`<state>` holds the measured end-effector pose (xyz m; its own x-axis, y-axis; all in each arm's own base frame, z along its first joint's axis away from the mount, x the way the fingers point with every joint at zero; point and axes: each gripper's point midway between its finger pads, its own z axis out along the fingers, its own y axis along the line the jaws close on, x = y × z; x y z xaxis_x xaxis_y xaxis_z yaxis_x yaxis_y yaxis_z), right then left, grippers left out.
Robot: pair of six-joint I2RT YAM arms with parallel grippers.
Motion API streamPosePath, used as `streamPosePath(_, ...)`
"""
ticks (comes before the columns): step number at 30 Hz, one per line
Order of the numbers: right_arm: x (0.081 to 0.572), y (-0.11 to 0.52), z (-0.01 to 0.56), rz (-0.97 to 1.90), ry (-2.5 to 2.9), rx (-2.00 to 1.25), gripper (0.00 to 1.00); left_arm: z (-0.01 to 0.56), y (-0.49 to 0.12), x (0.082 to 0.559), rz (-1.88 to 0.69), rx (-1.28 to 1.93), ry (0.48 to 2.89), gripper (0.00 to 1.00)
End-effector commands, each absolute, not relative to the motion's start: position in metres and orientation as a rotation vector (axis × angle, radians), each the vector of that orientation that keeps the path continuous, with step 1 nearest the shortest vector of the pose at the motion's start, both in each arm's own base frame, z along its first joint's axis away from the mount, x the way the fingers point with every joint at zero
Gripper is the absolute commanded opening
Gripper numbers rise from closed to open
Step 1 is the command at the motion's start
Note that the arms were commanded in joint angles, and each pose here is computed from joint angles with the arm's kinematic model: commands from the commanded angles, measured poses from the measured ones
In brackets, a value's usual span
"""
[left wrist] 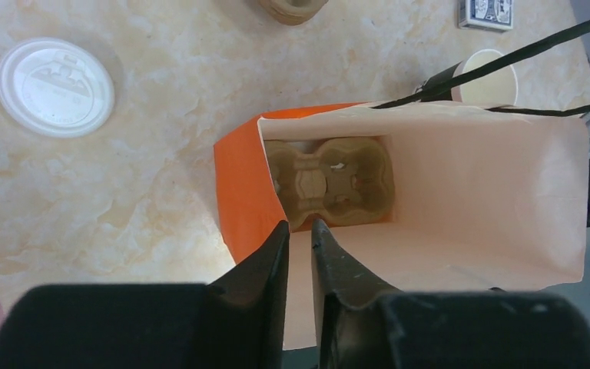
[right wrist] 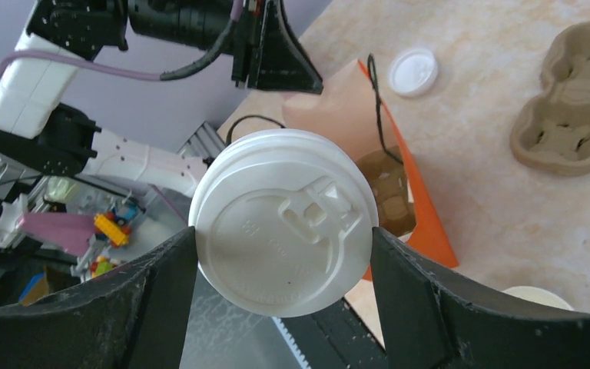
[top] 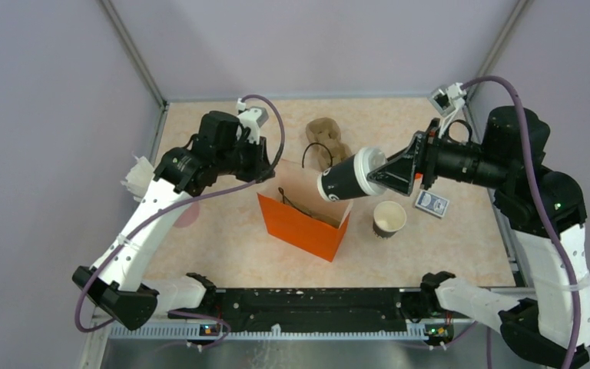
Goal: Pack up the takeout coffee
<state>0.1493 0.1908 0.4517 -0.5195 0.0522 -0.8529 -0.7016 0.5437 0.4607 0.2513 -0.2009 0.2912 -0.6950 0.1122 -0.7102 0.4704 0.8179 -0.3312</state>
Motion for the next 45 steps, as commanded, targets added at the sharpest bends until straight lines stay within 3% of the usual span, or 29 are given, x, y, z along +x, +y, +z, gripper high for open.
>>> streamPosePath(1,0.147,0.206,0.452,1.134,1.832,-0.544,0.66,0.296,-0.210,0.257,-0.701,0.444,2.242,0.19)
streamPosePath(6,0.158,0.232,0.422,1.050,1.903,-0.580,0.65,0.291,-0.214,0.255,-0.738,0.439,2.254,0.01)
streamPosePath(11,0.186,0.247,0.410,0.847,1.910,-0.593,0.65,0.304,-0.214,0.260,-0.738,0.410,2.217,0.00)
streamPosePath(12,0.191,0.248,0.410,0.824,1.912,-0.595,0.65,0.309,-0.214,0.261,-0.739,0.397,2.209,0.03)
streamPosePath(17,0.203,0.253,0.395,0.708,1.950,-0.663,0.64,0.322,-0.199,0.267,-0.636,0.329,2.227,0.52)
streamPosePath(21,0.201,0.256,0.381,0.662,1.972,-0.742,0.64,0.312,-0.196,0.268,-0.597,0.358,2.259,0.59)
streamPosePath(31,0.199,0.264,0.366,0.550,1.930,-0.873,0.64,0.284,-0.201,0.277,-0.571,0.396,2.321,0.61)
streamPosePath(33,0.199,0.264,0.367,0.524,1.913,-0.892,0.64,0.278,-0.207,0.279,-0.594,0.416,2.326,0.52)
streamPosePath(37,0.201,0.264,0.376,0.473,1.837,-0.950,0.63,0.291,-0.225,0.281,-0.711,0.446,2.239,0.18)
streamPosePath(43,0.189,0.284,0.373,0.433,1.723,-1.114,0.63,0.331,-0.249,0.282,-0.944,0.357,2.009,0.01)
streamPosePath(45,0.183,0.290,0.361,0.382,1.719,-1.175,0.63,0.336,-0.254,0.277,-1.018,0.328,1.961,0.00)
